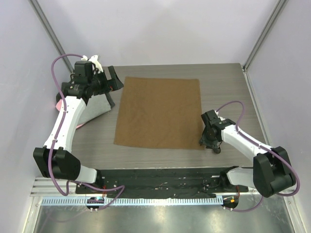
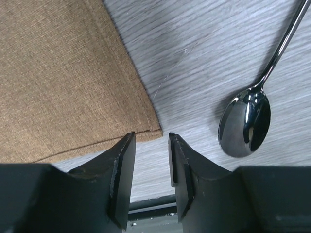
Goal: Fold the napkin, place the utensils inside, and roll it up
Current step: Fold the napkin
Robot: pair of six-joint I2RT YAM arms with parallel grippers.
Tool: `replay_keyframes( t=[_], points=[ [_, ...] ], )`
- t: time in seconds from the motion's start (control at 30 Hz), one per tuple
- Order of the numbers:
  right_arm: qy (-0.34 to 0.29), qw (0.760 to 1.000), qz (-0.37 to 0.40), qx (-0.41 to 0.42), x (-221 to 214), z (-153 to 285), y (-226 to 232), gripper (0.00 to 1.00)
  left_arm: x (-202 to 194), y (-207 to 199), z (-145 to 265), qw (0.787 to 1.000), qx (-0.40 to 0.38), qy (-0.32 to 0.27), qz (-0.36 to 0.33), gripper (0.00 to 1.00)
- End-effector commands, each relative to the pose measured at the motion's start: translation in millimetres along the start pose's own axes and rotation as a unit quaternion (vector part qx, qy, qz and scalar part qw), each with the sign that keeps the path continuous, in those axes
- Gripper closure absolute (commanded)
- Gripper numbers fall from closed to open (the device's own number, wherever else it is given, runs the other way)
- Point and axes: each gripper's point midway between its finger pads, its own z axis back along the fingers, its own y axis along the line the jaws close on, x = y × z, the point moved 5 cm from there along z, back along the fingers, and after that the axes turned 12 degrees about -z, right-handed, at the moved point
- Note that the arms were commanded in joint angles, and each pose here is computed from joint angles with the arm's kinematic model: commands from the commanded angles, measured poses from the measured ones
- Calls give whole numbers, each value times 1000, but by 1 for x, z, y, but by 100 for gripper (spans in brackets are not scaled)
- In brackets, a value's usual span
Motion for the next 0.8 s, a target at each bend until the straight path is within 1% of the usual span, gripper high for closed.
replay_keyframes(
  t=[0.0, 0.33, 0.43, 0.7, 0.77],
  points=[
    [-7, 1000, 2, 10, 4, -8, 4, 61, 6, -5, 1, 1000, -15, -17, -1, 0],
    [4, 1000, 0, -11, -5, -21, -8, 63, 5, -6, -1, 1000, -20, -13, 1, 0],
    [6, 1000, -1, -15, -8, -24, -11, 65, 5, -6, -1, 1000, -21, -14, 0, 0],
    [10, 1000, -1, -9, -10, -27, -11, 78, 5, -6, 0, 1000, -21, -15, 1, 0],
    [6, 1000, 1, -3, -9, -25, -9, 84, 5, -6, 0, 1000, -20, -15, 1, 0]
  ],
)
